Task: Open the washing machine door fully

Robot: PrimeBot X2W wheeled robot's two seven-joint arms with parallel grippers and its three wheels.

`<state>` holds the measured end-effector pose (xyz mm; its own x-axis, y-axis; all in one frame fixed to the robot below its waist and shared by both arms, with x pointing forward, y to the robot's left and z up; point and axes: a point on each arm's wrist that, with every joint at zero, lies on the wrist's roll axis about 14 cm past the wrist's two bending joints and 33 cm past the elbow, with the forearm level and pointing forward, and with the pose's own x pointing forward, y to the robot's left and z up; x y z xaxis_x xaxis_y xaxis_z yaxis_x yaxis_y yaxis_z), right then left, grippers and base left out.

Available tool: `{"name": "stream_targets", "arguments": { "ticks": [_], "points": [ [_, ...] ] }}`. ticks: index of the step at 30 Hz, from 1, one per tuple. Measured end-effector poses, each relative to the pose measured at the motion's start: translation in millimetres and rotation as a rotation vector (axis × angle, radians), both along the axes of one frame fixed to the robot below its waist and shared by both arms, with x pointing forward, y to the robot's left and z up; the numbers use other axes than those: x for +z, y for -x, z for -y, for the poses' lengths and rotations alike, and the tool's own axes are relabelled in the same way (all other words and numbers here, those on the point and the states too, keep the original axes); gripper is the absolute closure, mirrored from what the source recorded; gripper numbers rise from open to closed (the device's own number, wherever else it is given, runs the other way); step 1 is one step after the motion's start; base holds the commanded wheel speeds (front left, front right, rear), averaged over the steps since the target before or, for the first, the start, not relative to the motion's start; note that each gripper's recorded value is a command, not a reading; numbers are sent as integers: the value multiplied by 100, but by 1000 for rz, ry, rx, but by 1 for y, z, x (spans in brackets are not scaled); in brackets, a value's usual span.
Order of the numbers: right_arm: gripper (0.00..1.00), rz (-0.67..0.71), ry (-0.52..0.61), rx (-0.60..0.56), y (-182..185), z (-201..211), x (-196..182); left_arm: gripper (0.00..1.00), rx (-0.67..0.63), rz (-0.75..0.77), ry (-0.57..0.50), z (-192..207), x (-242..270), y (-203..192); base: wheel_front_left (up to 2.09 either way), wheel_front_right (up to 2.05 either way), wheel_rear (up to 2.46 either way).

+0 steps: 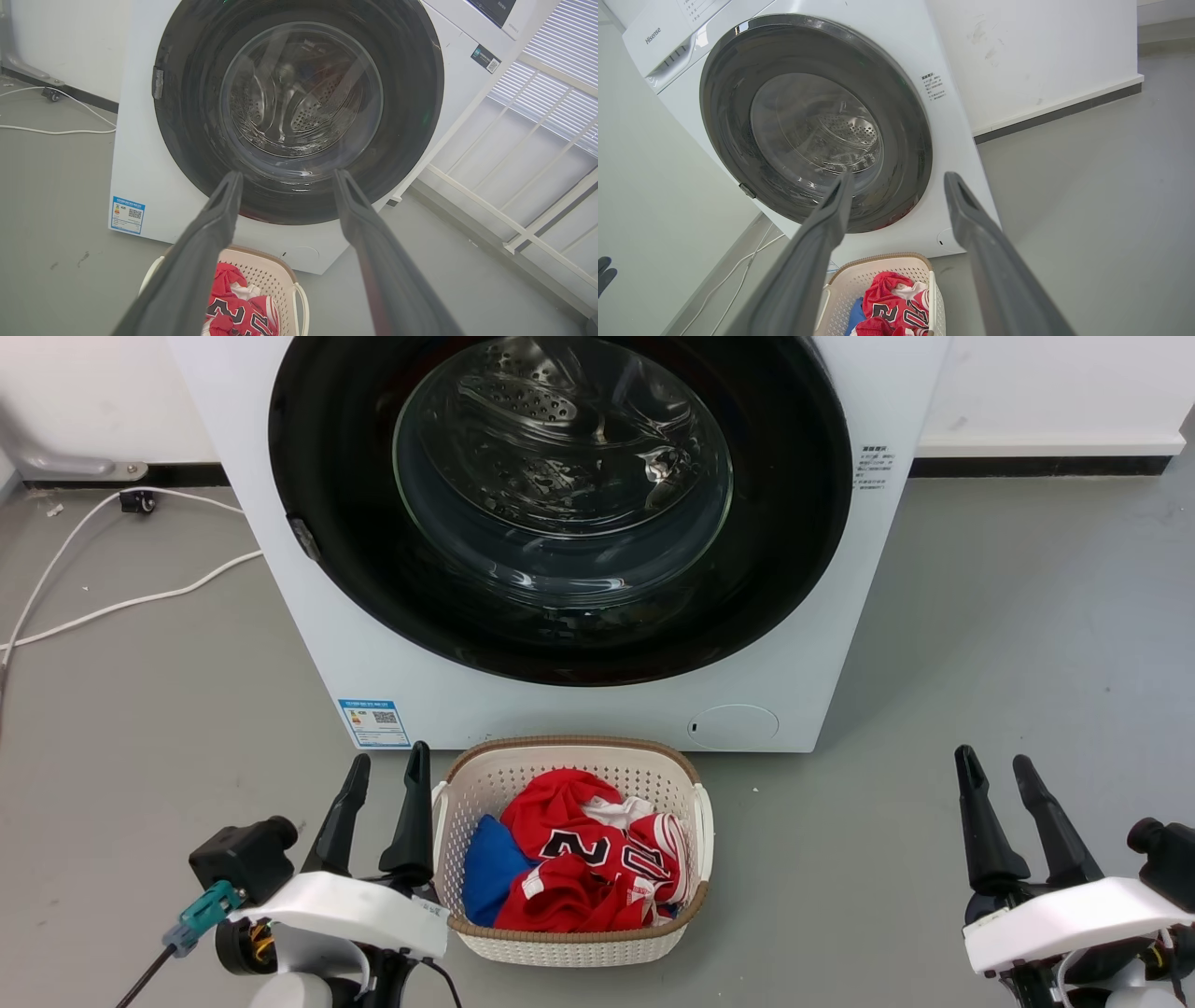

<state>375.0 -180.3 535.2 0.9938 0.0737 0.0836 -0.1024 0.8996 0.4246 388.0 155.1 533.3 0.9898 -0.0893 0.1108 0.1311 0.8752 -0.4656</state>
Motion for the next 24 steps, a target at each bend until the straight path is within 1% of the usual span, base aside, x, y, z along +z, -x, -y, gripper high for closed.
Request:
{"name": "stream_targets", "arguments": {
  "ticks": [14, 24],
  "points": [
    [0, 7, 152, 5, 3, -3, 0, 0, -12, 34, -161, 7, 2, 0, 0, 0, 0],
    [0, 25, 251, 7, 2, -5, 4, 0, -17, 49, -252, 9, 0, 1, 0, 0, 0]
  ]
}}
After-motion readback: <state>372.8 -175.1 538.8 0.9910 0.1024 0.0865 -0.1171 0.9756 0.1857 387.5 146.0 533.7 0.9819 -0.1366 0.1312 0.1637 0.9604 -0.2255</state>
